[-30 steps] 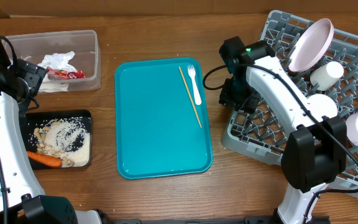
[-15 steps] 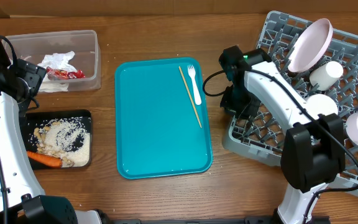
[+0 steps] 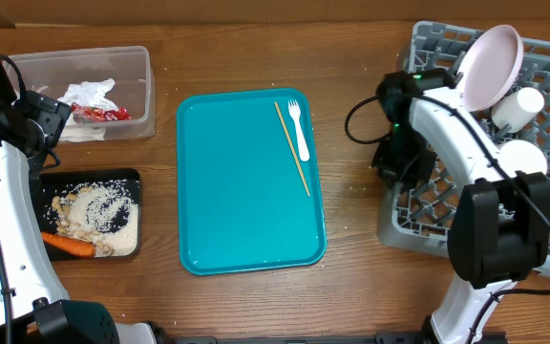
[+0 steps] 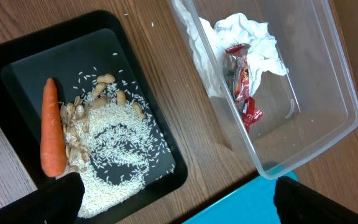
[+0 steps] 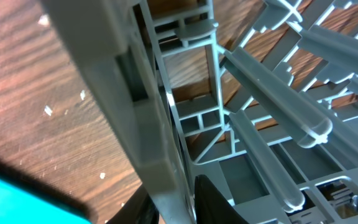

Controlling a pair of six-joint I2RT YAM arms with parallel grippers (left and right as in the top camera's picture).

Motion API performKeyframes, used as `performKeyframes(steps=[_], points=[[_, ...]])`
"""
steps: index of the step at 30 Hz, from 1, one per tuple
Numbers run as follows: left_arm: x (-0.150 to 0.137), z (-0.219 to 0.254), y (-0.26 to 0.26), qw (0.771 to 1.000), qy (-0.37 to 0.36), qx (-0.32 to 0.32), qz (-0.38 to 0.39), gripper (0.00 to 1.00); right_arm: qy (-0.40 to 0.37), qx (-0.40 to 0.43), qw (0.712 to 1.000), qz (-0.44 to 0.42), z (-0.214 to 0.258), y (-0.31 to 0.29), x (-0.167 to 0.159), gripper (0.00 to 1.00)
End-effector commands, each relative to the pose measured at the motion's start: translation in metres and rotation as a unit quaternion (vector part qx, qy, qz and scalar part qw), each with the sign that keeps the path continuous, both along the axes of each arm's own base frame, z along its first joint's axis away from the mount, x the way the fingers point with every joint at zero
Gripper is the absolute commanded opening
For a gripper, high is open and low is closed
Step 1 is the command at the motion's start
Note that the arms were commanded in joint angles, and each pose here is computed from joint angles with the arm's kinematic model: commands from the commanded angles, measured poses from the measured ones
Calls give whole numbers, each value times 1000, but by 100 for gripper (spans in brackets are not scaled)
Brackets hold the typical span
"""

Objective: Sort waste into correct bins and load items into the dishwasher rack

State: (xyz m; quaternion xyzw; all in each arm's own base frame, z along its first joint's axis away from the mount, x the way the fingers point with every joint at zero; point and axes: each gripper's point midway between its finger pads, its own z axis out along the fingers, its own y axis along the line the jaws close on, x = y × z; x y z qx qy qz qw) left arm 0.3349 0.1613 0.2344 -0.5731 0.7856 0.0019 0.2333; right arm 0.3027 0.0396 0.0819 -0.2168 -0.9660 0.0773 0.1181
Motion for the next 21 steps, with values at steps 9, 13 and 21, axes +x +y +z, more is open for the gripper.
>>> performKeyframes(steps=[9,13,21], points=[[2,1,1,1000,-3,1,4,100,-105,131,967,193,-10,27,56,17],[2,1,1,1000,-3,1,4,100,-91,149,960,220,-9,46,46,17],[2,1,1,1000,-3,1,4,100,-1,141,949,283,-6,83,-7,18]])
